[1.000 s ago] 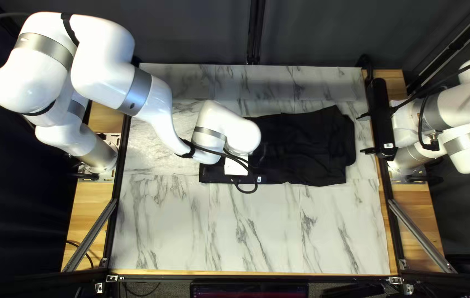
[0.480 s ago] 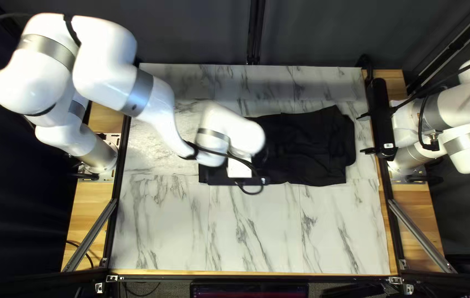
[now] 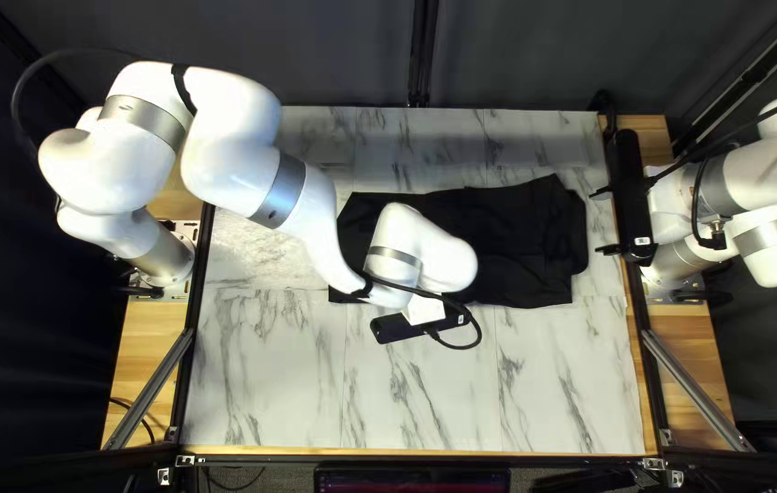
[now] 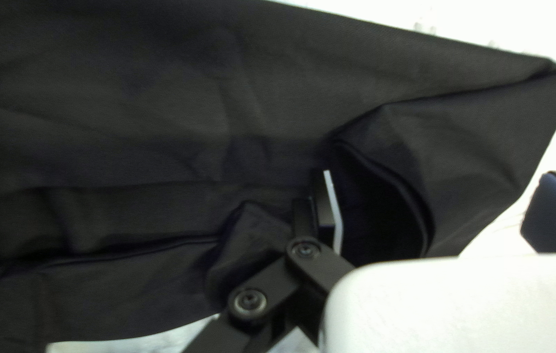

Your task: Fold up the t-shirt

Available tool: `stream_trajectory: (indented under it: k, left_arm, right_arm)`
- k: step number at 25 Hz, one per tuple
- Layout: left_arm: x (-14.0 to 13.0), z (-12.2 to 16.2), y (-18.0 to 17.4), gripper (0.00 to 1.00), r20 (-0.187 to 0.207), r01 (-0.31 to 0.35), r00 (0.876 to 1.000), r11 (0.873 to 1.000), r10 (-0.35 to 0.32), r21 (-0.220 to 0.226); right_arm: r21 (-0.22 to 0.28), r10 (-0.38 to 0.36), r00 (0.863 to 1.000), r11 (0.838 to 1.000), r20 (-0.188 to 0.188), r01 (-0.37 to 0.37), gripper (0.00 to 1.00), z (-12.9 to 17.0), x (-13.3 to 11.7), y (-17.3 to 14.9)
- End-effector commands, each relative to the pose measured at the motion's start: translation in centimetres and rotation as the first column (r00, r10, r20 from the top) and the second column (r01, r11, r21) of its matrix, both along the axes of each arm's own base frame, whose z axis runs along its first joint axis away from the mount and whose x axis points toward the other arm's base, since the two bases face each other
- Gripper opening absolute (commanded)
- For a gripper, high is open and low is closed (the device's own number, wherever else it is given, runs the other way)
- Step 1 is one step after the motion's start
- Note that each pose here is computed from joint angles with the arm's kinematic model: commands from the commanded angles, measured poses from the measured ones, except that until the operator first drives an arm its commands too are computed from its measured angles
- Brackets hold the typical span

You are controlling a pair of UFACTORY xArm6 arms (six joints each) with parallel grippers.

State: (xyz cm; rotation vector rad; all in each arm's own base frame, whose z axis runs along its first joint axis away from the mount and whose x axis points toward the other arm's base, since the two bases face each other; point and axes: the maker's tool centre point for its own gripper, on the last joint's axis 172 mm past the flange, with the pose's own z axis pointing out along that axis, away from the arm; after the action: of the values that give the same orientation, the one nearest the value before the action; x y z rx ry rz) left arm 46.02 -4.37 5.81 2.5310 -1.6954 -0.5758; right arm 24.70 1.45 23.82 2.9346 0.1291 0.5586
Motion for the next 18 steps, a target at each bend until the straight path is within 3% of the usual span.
stream_trajectory:
  k: [1, 3, 4, 5, 13, 18]
  left_arm:
    - [-0.2, -0.8, 0.4, 0.72, -0.013, -0.057, 0.998, 0.998, 0.057, 0.008]
    - [-0.3, -1.0, 0.7, 0.52, -0.028, -0.081, 0.996, 0.997, 0.082, 0.016]
    - [-0.4, -1.0, 0.7, 0.20, -0.033, -0.088, 0.996, 0.996, 0.089, 0.019]
    - [-0.6, -1.2, 0.9, 0.05, -0.047, -0.106, 0.993, 0.994, 0.107, 0.028]
    - [-2.0, -1.8, 1.6, 0.00, -0.103, -0.184, 0.977, 0.981, 0.189, 0.054]
    - [-1.7, -1.0, 0.5, 0.00, -0.089, -0.160, 0.983, 0.986, 0.163, 0.041]
  right_arm:
    - [0.000, 0.000, 1.000, 1.000, 0.000, 0.000, 1.00, 0.0, 0.0, 0.0]
    - [0.000, 0.000, 1.000, 1.000, 0.000, 0.000, 1.00, 0.0, 0.0, 0.0]
    - [0.000, 0.000, 1.000, 1.000, 0.000, 0.000, 1.00, 0.0, 0.0, 0.0]
    - [0.000, 0.000, 1.000, 1.000, 0.000, 0.000, 1.00, 0.0, 0.0, 0.0]
    - [0.000, 0.000, 1.000, 1.000, 0.000, 0.000, 1.00, 0.0, 0.0, 0.0]
    - [0.000, 0.000, 1.000, 1.000, 0.000, 0.000, 1.00, 0.0, 0.0, 0.0]
